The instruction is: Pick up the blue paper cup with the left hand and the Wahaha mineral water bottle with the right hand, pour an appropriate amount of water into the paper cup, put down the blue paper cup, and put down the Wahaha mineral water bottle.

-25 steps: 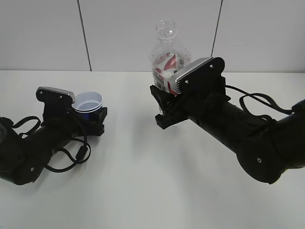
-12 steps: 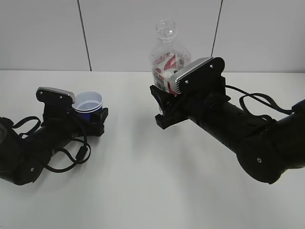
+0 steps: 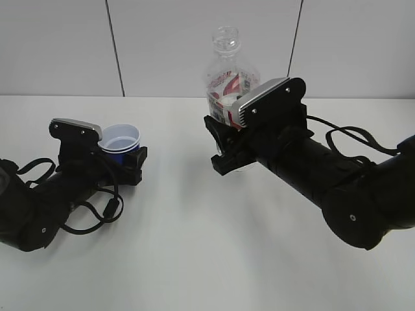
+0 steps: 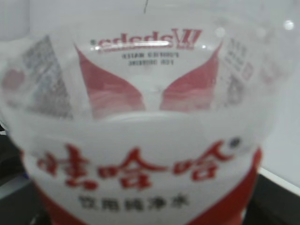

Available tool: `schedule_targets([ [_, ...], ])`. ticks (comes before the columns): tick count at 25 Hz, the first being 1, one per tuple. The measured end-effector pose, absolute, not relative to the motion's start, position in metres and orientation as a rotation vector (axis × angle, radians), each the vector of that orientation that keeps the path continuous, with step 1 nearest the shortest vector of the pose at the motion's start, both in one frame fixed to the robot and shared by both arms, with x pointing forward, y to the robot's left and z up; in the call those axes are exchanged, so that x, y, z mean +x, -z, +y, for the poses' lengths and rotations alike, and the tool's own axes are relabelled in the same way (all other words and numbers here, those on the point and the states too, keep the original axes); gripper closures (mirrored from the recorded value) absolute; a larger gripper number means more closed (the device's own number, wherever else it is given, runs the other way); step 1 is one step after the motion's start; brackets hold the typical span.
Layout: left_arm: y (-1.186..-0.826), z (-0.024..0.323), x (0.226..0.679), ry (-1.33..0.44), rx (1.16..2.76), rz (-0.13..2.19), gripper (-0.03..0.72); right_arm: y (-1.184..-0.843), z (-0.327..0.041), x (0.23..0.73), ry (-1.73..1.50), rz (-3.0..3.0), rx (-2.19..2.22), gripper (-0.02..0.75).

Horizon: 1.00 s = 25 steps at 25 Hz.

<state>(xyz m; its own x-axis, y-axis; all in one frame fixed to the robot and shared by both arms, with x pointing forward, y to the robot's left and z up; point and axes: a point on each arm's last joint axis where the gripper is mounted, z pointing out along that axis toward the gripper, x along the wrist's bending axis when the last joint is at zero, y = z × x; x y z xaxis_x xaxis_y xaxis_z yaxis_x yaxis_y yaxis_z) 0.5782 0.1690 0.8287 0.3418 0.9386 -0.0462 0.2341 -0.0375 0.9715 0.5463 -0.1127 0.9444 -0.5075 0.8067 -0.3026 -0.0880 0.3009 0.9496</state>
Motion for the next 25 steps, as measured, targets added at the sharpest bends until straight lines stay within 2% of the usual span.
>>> schedule_targets([
  [16, -0.813, 0.181, 0.549, -0.771, 1.62, 1.185, 0.014, -0.944, -0.113, 0.546, -1.328, 1.722, 0.655, 0.242],
  [25, -0.851, 0.201, 0.503, -0.777, 1.62, 1.21, 0.016, -0.948, -0.112, 0.55, -1.334, 1.698, 0.669, 0.242],
])
